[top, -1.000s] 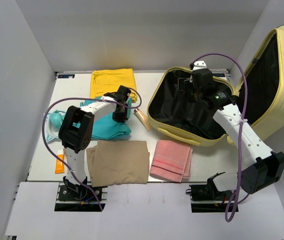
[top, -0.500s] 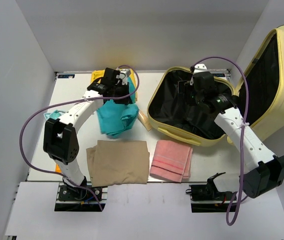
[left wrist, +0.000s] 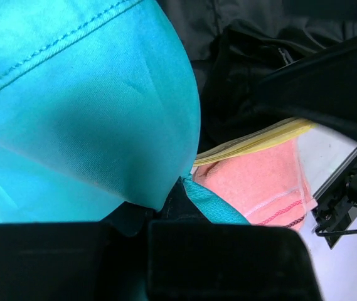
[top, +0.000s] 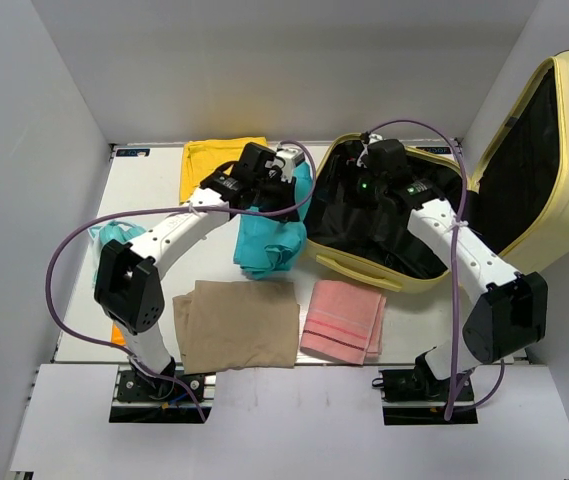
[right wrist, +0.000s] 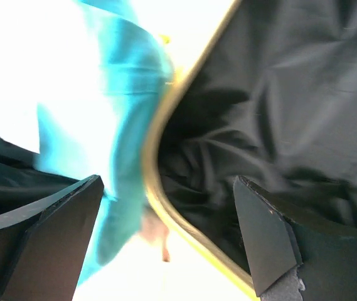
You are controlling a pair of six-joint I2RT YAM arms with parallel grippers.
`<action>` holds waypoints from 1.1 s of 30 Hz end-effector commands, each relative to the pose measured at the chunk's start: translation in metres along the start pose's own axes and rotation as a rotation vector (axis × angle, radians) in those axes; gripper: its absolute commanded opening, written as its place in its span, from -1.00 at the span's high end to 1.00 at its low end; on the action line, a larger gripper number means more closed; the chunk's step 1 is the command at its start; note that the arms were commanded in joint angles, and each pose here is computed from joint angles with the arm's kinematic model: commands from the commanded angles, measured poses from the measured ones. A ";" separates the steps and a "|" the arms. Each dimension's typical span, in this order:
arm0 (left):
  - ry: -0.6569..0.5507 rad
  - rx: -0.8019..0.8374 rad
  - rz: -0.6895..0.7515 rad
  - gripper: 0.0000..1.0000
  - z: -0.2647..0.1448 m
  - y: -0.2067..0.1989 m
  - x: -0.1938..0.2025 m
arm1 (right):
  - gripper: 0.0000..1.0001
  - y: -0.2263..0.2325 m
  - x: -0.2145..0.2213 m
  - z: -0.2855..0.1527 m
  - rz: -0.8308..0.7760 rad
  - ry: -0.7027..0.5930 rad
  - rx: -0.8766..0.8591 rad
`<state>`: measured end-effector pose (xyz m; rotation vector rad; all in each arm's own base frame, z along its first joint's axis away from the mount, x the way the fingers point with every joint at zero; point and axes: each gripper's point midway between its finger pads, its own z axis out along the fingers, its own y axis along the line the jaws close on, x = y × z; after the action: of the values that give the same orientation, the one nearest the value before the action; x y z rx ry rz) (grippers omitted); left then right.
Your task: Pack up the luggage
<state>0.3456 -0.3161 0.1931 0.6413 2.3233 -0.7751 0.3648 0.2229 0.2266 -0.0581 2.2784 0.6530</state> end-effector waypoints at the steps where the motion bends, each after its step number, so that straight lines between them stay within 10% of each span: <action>1: -0.120 0.093 0.087 1.00 -0.016 -0.036 -0.030 | -0.81 0.039 -0.026 -0.005 0.103 -0.097 -0.188; 29: -0.075 0.176 0.240 1.00 -0.017 -0.074 -0.012 | -0.81 0.072 0.018 0.066 0.141 0.148 -0.458; 33: -0.068 0.166 0.244 1.00 -0.018 -0.075 -0.015 | 0.05 0.075 0.025 0.071 0.154 0.208 -0.476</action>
<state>0.3168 -0.3391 0.1815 0.8596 2.2748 -0.7533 0.3727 0.3120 0.1773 -0.1113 2.3507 1.2383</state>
